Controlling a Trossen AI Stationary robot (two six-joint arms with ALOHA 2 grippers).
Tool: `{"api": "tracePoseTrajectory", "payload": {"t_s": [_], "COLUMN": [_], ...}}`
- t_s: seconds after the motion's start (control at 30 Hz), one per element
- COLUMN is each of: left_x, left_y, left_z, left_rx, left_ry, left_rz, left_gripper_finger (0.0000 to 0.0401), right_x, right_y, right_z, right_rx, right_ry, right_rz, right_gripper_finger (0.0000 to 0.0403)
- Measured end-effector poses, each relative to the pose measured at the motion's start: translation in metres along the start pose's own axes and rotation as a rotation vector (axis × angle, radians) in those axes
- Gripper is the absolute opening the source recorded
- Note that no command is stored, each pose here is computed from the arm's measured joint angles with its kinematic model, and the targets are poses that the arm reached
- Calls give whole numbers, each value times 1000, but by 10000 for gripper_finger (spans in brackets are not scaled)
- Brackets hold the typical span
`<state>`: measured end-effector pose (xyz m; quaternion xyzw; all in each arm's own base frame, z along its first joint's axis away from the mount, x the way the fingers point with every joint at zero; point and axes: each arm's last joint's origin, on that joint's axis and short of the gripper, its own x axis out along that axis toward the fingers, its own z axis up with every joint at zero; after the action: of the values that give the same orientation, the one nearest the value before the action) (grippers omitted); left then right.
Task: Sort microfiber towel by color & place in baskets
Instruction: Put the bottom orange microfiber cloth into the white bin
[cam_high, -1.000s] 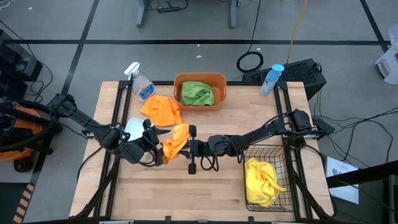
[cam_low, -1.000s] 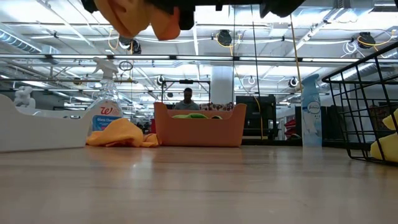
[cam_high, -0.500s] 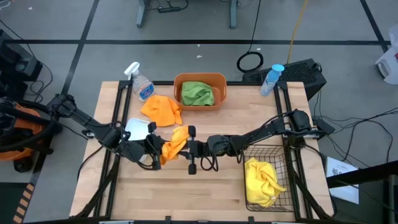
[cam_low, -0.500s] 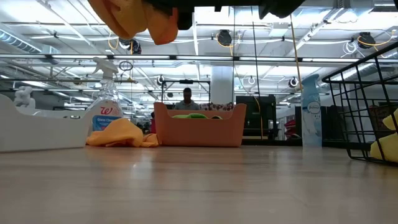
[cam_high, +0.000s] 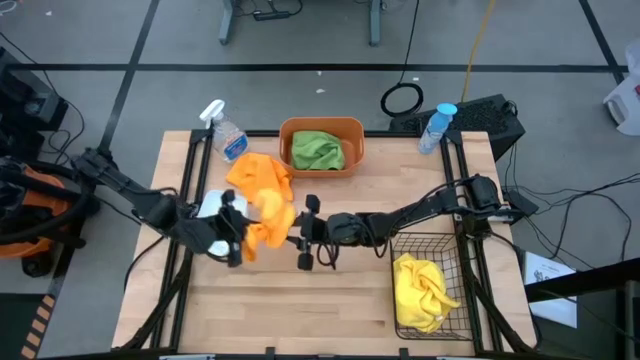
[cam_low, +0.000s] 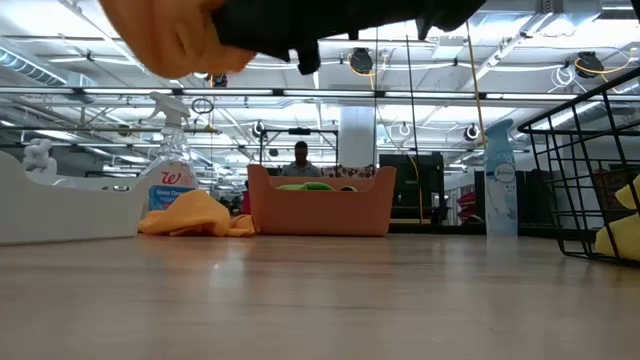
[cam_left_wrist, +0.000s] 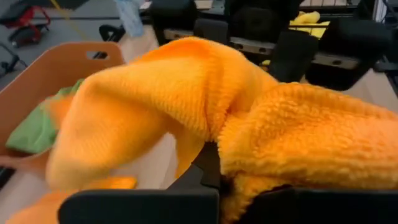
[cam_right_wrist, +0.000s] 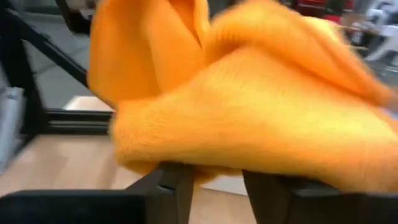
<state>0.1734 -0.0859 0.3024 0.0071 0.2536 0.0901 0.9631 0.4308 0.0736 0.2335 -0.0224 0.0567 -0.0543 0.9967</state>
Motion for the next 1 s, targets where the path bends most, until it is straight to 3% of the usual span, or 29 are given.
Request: {"api": "tracePoseTrajectory", "payload": {"t_s": [0.23, 0.4, 1.0], "left_x": [-34, -50, -72], "left_y": [15, 25, 52], "left_z": [-10, -29, -65], "left_rx": [-104, -177, -371], "left_ry": [19, 142, 512], "left_rz": [-47, -30, 139], "left_gripper_finger": [5, 5, 4], "right_x": [0, 0, -1], "right_y": [-1, -1, 1], "right_z": [-2, -2, -10], "right_rx": [-8, -11, -24], "right_ry": [19, 19, 92], "right_rz": [-19, -13, -1], "right_gripper_finger": [166, 184, 188]}}
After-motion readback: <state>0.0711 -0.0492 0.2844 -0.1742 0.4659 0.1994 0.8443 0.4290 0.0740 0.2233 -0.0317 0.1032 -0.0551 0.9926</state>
